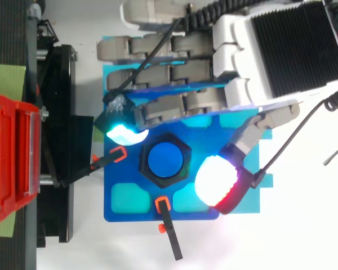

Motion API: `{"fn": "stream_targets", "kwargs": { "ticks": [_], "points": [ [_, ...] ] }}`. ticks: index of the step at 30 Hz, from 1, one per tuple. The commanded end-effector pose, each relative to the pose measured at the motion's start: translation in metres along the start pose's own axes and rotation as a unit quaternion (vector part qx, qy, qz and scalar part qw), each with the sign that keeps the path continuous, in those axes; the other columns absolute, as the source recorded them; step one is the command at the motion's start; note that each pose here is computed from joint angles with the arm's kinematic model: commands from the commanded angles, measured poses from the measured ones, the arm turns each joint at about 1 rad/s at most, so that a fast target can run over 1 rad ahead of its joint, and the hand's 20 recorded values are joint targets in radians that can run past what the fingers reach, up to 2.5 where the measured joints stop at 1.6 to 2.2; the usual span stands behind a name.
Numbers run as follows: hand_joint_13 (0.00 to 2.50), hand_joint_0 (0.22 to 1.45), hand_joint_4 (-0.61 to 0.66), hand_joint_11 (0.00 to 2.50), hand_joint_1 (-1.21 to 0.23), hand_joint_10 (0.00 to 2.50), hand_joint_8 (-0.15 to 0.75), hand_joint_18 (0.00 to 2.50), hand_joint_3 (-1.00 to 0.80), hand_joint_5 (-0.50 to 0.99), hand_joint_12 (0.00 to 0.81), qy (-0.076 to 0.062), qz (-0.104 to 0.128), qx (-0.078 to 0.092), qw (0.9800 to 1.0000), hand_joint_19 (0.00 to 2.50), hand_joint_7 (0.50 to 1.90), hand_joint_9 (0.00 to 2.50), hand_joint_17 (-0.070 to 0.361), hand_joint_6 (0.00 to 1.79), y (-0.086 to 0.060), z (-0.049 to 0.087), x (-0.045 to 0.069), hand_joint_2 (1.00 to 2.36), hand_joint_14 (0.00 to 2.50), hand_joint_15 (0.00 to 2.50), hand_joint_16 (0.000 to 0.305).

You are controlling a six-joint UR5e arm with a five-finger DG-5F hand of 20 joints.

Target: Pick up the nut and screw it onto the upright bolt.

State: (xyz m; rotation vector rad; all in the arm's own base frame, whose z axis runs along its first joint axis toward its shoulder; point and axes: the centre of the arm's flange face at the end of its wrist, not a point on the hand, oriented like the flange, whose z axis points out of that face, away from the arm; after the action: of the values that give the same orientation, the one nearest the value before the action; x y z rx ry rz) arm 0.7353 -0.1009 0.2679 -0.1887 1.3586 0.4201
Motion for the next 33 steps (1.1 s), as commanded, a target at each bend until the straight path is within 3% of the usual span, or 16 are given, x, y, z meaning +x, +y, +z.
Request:
{"fn": "stream_targets", "kwargs": {
  "ticks": [1,13,19,33],
  "points": [
    [0.00,0.45,0.14,0.00,-0.10,0.00,0.189,0.00,-0.50,-0.20,0.308,0.014,0.008,0.009,0.9998,0.00,0.63,0.22,0.089,0.50,0.011,0.004,0.005,1.00,0.00,0.00,0.040],
    [0.00,0.46,0.18,0.00,-0.10,0.00,0.206,0.00,-0.50,-0.18,0.306,0.019,0.014,0.007,0.9997,0.00,0.75,0.24,0.088,0.50,0.016,0.007,0.007,1.00,0.00,0.00,0.039],
    [0.00,0.46,0.22,0.00,-0.11,0.00,0.221,0.00,-0.50,-0.15,0.297,0.019,0.014,0.007,0.9997,0.00,0.92,0.27,0.084,0.50,0.016,0.007,0.007,1.00,0.00,0.00,0.037],
    [0.15,0.48,0.23,0.00,-0.20,0.00,0.259,0.00,-0.50,-0.09,0.274,0.016,0.010,0.019,0.9996,0.00,1.28,0.46,0.069,0.50,-0.001,-0.003,0.003,1.00,0.00,0.00,0.031]
  ]
}}
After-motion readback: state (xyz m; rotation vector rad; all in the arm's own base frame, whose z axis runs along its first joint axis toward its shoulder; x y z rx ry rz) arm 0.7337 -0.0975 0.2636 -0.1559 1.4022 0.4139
